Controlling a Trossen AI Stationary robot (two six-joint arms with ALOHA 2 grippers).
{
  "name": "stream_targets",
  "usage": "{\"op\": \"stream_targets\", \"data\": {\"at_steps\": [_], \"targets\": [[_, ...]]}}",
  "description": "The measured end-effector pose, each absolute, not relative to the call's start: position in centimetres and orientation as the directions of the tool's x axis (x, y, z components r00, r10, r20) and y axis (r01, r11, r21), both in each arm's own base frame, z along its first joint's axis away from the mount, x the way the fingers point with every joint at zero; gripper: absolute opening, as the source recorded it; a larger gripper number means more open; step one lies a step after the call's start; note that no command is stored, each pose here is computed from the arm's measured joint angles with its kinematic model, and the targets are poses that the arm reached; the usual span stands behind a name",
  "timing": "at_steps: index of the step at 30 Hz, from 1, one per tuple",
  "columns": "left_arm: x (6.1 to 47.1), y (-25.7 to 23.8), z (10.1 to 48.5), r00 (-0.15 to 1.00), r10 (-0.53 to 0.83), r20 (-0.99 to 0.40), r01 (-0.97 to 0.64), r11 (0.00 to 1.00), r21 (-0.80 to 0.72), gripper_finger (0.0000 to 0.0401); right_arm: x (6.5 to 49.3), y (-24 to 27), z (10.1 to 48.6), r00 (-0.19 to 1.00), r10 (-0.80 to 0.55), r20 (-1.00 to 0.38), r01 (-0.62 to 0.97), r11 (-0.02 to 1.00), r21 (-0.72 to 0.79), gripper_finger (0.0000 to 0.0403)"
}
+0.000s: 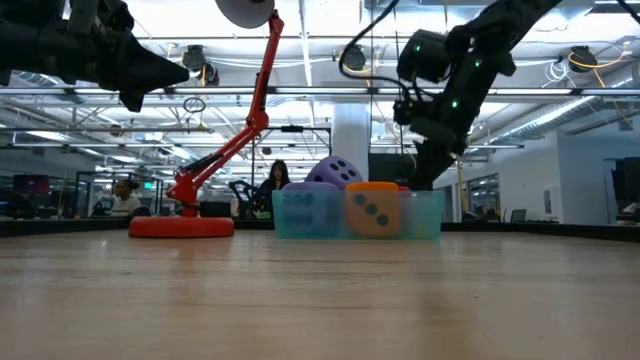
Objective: Pick & Place Dice
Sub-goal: Put the red small die into the green bin
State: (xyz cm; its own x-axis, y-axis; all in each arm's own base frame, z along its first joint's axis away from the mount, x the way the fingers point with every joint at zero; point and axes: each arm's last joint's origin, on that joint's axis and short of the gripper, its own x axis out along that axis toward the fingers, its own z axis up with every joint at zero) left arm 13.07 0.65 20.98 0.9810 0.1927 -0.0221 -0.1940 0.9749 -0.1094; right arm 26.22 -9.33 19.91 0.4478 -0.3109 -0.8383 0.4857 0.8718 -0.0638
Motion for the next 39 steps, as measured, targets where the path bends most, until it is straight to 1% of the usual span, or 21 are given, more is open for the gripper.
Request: {"op": "stream_targets", "data": {"at_steps": [3,6,9,12,15,22,25,28,33,39], "targets": [[13.1,0.6,21.0,0.981,0.193,-0.022,-0.194,0.975,-0.109,0.0035,26.5,-9.7,18.9,0.423,-0.291,-0.858,0.486,0.872,-0.056,0.0050],[13.1,0.6,21.0,0.981,0.193,-0.022,-0.194,0.976,-0.103,0.0035,27.0,-10.0,18.1,0.439,-0.242,-0.865,0.462,0.887,-0.014,0.0050],[13.1,0.6,21.0,0.981,0.193,-0.022,-0.194,0.976,-0.103,0.0035,27.2,-10.2,18.0,0.451,-0.244,-0.859,0.462,0.887,-0.009,0.0053],[13.1,0.6,21.0,0.981,0.193,-0.022,-0.194,0.975,-0.104,0.0035,27.3,-10.2,18.0,0.458,-0.249,-0.853,0.464,0.886,-0.010,0.0067],[13.1,0.6,21.0,0.981,0.193,-0.023,-0.194,0.975,-0.107,0.0035,27.4,-10.2,18.3,0.474,-0.256,-0.842,0.465,0.886,-0.008,0.0098],[13.1,0.6,20.9,0.981,0.193,-0.028,-0.194,0.975,-0.108,0.0035,27.2,-10.2,18.6,0.482,-0.263,-0.836,0.469,0.883,-0.007,0.0197],[13.1,0.6,20.9,0.981,0.193,-0.029,-0.195,0.975,-0.108,0.0035,27.2,-10.2,18.8,0.486,-0.264,-0.833,0.462,0.887,-0.012,0.0228],[13.1,0.6,20.9,0.981,0.193,-0.029,-0.195,0.975,-0.108,0.0035,27.1,-10.1,18.7,0.480,-0.259,-0.838,0.406,0.912,-0.049,0.0248],[13.1,0.6,20.9,0.981,0.193,-0.029,-0.195,0.975,-0.108,0.0035,27.5,-9.6,18.8,0.489,-0.285,-0.825,0.264,0.949,-0.171,0.0253],[13.1,0.6,20.9,0.981,0.193,-0.030,-0.195,0.975,-0.107,0.0035,27.8,-8.8,18.9,0.454,-0.394,-0.799,0.196,0.919,-0.342,0.0239]]}}
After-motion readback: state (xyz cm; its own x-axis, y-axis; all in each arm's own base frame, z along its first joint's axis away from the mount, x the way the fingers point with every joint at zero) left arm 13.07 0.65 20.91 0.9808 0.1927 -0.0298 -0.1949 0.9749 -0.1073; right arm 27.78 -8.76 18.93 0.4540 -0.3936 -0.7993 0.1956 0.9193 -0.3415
